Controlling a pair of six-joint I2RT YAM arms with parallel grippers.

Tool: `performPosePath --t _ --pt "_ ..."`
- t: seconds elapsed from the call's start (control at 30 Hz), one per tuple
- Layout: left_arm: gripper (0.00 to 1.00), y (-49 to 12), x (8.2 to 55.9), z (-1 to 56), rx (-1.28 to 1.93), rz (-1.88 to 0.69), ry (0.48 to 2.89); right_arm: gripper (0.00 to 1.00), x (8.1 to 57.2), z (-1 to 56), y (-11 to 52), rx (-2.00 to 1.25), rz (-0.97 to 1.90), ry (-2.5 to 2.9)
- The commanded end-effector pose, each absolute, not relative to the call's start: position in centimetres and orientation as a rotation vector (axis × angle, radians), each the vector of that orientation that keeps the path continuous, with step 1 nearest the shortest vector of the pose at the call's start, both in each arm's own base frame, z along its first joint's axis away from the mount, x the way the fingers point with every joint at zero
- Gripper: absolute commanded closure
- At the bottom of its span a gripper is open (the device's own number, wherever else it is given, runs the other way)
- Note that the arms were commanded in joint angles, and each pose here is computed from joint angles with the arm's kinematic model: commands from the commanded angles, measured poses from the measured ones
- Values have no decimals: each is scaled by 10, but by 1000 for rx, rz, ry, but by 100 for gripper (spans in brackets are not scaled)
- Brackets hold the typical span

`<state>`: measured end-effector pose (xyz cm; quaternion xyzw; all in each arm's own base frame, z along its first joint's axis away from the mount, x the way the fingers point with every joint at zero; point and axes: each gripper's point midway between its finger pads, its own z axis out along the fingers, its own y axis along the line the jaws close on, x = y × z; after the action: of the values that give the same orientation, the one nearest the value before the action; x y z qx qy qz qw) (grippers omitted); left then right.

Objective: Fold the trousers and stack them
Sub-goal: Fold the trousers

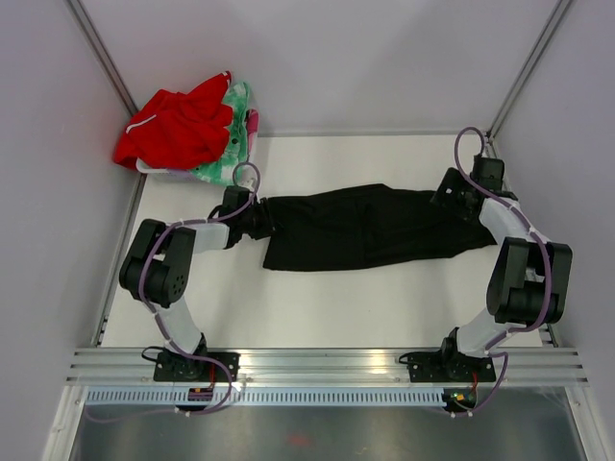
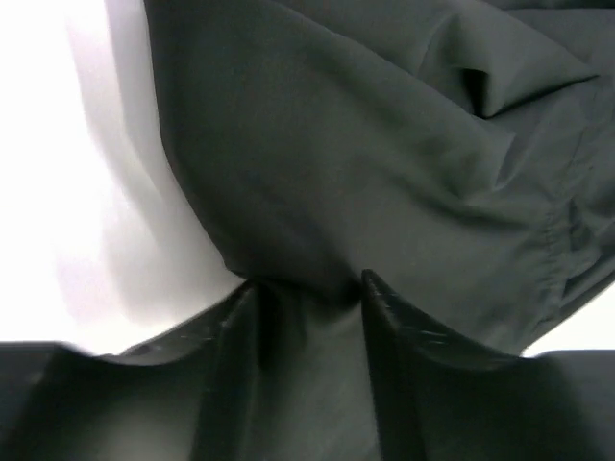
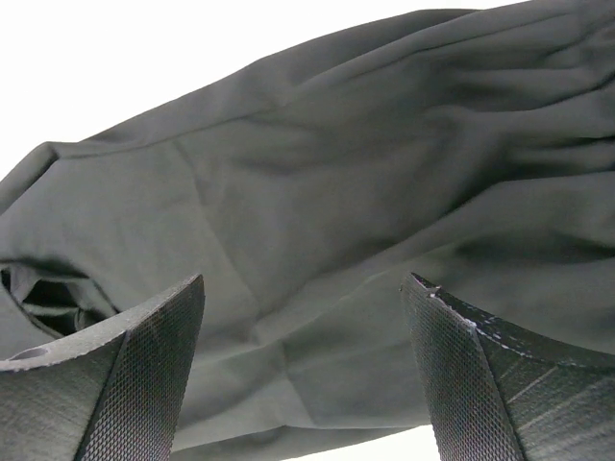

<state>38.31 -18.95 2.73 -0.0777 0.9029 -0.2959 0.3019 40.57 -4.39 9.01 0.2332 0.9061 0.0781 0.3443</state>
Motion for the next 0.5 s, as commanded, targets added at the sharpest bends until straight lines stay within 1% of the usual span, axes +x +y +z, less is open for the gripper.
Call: performPosePath --t 0.0,0.07,0.1,0.17,0.2,0.23,0.3,0.43,0.47 --pt "67 -188 367 5 -248 -782 2463 11 411 90 -23 539 234 2355" --pt "89 -179 362 5 -258 -716 2478 11 412 92 -4 491 259 2363" --pt "98 -171 367 18 -269 -659 2444 11 412 91 6 465 275 2369" --pt "98 -154 358 24 -279 -558 2466 11 409 92 32 382 295 2385" --pt "98 -140 358 30 -304 -463 2451 10 405 90 46 347 305 2400" --pt "98 -131 357 52 -300 -430 2398 10 403 90 52 334 317 2402" --pt "98 -105 346 65 -309 -304 2390 10 397 88 66 324 348 2405" --pt "98 -66 325 101 -322 -224 2334 10 391 98 83 292 386 2378" --pt "98 -58 314 100 -330 -197 2356 10 386 103 92 264 401 2370"
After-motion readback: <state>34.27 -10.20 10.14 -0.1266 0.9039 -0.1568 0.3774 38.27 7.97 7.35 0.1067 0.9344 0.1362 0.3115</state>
